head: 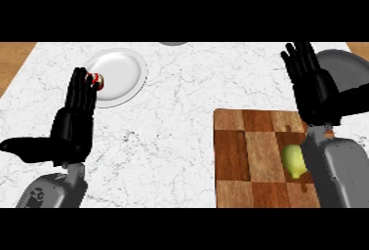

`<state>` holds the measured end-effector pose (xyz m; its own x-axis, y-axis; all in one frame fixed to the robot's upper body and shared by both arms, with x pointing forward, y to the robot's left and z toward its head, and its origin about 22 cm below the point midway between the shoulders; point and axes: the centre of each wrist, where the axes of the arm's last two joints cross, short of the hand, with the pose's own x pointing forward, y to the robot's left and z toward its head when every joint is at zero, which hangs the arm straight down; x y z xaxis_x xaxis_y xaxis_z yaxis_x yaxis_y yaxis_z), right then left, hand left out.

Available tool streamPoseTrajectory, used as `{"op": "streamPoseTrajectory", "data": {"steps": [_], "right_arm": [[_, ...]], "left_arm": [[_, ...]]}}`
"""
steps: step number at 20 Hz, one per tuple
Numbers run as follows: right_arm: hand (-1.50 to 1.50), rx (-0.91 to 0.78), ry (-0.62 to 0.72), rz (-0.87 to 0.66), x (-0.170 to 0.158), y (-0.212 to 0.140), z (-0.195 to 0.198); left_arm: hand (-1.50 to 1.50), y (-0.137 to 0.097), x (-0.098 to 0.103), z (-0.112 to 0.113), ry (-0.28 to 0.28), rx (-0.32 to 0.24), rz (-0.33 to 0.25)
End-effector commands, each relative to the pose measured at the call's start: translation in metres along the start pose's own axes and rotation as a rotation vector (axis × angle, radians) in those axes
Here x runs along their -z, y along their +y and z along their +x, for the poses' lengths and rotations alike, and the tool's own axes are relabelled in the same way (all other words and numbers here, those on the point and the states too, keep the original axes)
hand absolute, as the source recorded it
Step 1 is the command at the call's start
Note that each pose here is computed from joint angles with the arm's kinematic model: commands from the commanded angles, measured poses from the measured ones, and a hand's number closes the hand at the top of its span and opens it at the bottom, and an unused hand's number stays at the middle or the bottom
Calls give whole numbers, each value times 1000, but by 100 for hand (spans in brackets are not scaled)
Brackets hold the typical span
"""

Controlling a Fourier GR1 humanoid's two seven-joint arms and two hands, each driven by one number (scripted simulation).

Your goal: Pick the lemon from the cutting board and place it in the pan

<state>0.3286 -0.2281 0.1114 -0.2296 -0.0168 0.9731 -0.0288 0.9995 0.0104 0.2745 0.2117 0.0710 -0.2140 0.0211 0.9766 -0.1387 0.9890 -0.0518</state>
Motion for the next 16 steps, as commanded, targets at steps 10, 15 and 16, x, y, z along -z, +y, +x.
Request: {"op": "streamPoseTrajectory", "data": {"steps": [10, 15, 16], "right_arm": [[-150, -566, -441, 200, -80, -116, -14], [-150, -759, -583, 115, -147, -164, -21], [-150, -802, -572, 111, -163, -181, -15]], "left_arm": [[0, 69, -1, -23, 149, 209, 21], [0, 86, 8, -22, 160, 221, 42], [0, 76, 12, -10, 134, 214, 13]]}}
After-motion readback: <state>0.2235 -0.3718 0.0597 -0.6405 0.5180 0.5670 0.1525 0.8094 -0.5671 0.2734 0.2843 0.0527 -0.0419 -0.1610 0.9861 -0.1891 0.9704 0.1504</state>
